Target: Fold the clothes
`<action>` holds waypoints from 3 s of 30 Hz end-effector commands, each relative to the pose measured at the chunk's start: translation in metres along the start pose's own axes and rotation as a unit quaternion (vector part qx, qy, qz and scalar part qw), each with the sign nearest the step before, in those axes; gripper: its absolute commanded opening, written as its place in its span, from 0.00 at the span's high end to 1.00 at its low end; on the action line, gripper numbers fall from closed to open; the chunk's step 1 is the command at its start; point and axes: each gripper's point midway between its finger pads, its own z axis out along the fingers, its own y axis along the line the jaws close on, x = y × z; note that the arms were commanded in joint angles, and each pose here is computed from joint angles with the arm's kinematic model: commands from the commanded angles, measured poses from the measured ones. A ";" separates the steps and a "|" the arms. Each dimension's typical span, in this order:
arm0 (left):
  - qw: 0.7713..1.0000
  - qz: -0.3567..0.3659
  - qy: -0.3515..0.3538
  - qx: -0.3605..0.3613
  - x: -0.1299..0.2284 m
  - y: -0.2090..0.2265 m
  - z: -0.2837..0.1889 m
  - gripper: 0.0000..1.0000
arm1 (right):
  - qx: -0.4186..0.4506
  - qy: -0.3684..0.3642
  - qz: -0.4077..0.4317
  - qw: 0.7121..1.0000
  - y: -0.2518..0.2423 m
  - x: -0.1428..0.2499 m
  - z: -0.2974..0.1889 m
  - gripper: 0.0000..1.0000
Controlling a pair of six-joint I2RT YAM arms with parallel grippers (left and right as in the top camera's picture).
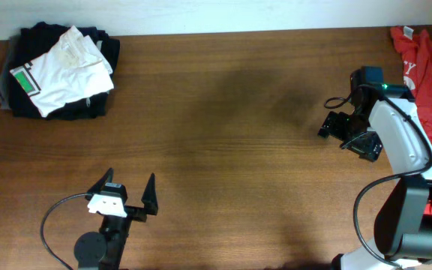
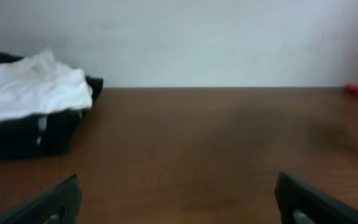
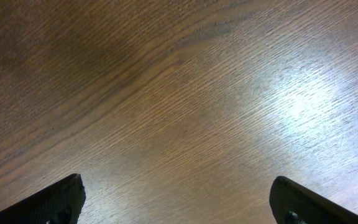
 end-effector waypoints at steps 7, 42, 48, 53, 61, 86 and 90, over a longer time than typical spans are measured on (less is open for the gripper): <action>1.000 0.003 -0.002 -0.007 0.001 0.002 0.000 0.01 | 0.007 -0.008 0.004 1.000 -0.004 -0.005 -0.002 0.02; 1.000 0.003 -0.002 -0.007 0.001 0.002 0.000 0.01 | -0.220 -0.375 -0.066 0.898 -0.020 0.093 -0.255 0.02; 1.000 0.003 -0.002 -0.007 0.001 0.002 0.000 0.01 | -0.220 -0.434 -0.044 0.872 -0.058 0.121 -0.257 0.02; 1.000 0.003 -0.002 -0.007 0.001 0.002 0.000 0.01 | -0.290 -0.467 -0.060 0.833 -0.042 0.134 -0.213 0.02; 1.000 0.003 -0.002 -0.007 0.001 0.002 0.000 0.01 | -0.382 -0.495 -0.096 0.775 0.004 0.131 -0.130 0.02; 1.000 0.003 -0.002 -0.007 0.001 0.002 0.000 0.01 | -0.261 -0.619 -0.213 0.709 0.013 0.100 -0.075 0.02; 1.000 0.003 -0.002 -0.007 0.001 0.002 0.000 0.01 | -0.249 -0.623 -0.202 0.713 0.006 0.095 -0.075 0.02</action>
